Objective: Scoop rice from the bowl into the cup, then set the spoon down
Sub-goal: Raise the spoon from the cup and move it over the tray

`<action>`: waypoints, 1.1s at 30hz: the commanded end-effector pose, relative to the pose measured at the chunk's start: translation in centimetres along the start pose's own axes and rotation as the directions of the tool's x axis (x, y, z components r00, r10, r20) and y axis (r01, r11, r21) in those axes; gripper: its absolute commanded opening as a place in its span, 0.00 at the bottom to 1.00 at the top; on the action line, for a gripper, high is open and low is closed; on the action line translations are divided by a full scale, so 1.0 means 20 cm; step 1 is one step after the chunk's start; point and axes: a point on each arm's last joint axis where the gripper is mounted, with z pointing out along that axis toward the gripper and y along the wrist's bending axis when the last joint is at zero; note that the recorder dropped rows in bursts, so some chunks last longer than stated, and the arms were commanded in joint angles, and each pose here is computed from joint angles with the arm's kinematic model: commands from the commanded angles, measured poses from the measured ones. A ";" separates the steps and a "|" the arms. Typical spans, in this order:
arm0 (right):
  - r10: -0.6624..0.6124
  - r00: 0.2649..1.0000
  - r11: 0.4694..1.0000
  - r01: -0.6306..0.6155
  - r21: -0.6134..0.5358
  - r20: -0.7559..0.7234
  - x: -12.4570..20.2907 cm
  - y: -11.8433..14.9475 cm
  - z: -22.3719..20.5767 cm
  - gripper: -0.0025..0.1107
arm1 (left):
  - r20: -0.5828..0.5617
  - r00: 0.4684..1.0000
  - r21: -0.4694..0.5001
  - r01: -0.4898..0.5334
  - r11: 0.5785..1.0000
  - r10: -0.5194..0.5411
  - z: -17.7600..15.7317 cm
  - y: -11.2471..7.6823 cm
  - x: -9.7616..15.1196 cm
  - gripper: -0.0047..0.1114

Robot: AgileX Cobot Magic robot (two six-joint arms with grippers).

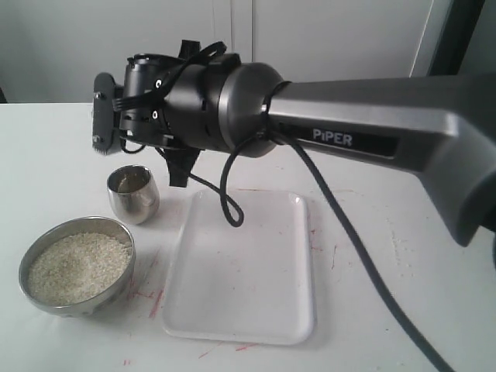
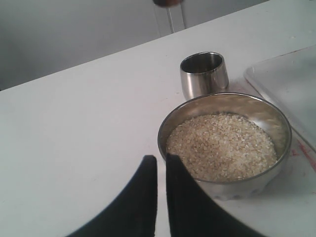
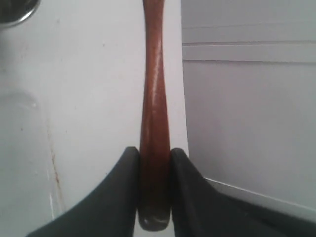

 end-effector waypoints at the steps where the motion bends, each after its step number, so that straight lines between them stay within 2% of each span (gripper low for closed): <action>1: 0.273 0.961 0.962 -0.274 0.014 0.051 0.01 -0.12 -0.12 0.05 | 0.007 1.000 -0.002 0.013 1.000 -0.013 0.00 0.00 -0.01 0.16; 8: 0.528 0.844 0.849 -0.519 -0.104 0.094 0.05 -0.25 -0.34 0.05 | 0.007 1.000 -0.002 0.013 1.000 -0.013 0.00 0.00 -0.01 0.16; 13: 0.641 0.761 0.762 -0.616 -0.198 0.100 0.08 -0.32 -0.50 0.05 | 0.007 1.000 -0.002 0.013 1.000 -0.013 0.00 0.00 -0.01 0.16; 20: 0.732 0.682 0.663 -0.708 -0.244 0.012 0.17 -0.38 -0.66 0.05 | 0.007 1.000 -0.002 0.013 1.000 -0.013 0.00 0.00 -0.01 0.16; 29: 0.789 0.608 0.560 -0.770 -0.305 -0.089 0.27 -0.42 -0.83 0.05 | 0.007 1.000 -0.002 0.013 1.000 -0.013 0.00 0.00 -0.01 0.16; 33: 0.808 0.565 0.496 -0.805 -0.326 -0.167 0.32 -0.42 -0.91 0.05 | 0.007 1.000 -0.002 0.013 1.000 -0.013 0.00 0.00 -0.01 0.16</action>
